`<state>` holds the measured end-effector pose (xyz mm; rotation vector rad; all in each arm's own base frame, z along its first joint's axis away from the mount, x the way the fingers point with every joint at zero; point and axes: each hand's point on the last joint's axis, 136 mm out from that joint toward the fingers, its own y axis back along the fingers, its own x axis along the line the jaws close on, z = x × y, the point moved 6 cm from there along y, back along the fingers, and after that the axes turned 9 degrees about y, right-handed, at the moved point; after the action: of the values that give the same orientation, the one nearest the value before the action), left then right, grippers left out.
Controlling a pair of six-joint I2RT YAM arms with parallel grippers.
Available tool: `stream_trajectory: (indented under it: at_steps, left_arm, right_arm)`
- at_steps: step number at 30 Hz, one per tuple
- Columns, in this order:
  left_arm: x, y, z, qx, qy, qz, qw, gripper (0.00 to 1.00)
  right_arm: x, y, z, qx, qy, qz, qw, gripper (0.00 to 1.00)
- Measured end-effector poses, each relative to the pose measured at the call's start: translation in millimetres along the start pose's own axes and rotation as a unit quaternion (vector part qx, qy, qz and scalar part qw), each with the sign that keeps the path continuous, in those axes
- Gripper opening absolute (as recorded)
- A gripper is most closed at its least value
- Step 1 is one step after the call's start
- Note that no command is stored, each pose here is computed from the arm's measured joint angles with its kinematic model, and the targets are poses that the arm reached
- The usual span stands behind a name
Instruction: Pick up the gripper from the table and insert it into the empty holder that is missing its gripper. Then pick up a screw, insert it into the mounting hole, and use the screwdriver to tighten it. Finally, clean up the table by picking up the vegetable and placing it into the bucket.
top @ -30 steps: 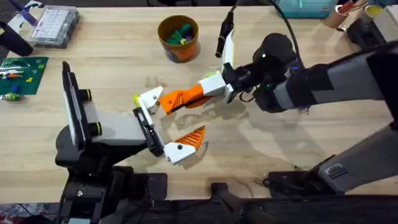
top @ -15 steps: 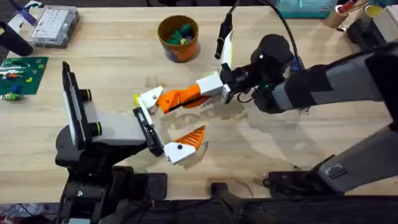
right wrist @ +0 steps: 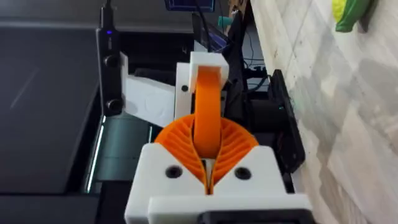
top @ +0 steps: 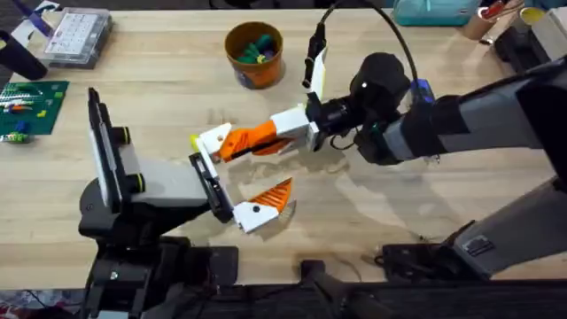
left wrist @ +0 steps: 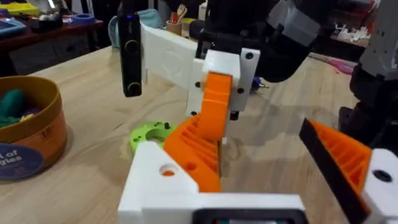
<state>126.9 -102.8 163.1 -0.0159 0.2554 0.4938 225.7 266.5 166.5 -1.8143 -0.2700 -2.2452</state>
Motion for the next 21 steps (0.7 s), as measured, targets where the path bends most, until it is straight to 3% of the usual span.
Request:
stream_trajectory:
  at_steps: [21]
  left_arm:
    - [0.5,0,0.2,-0.001,-0.001,0.002,1.000,0.986]
  right_arm:
    - [-1,-8,19,0.029,-0.006,-0.001,1.000,0.020]
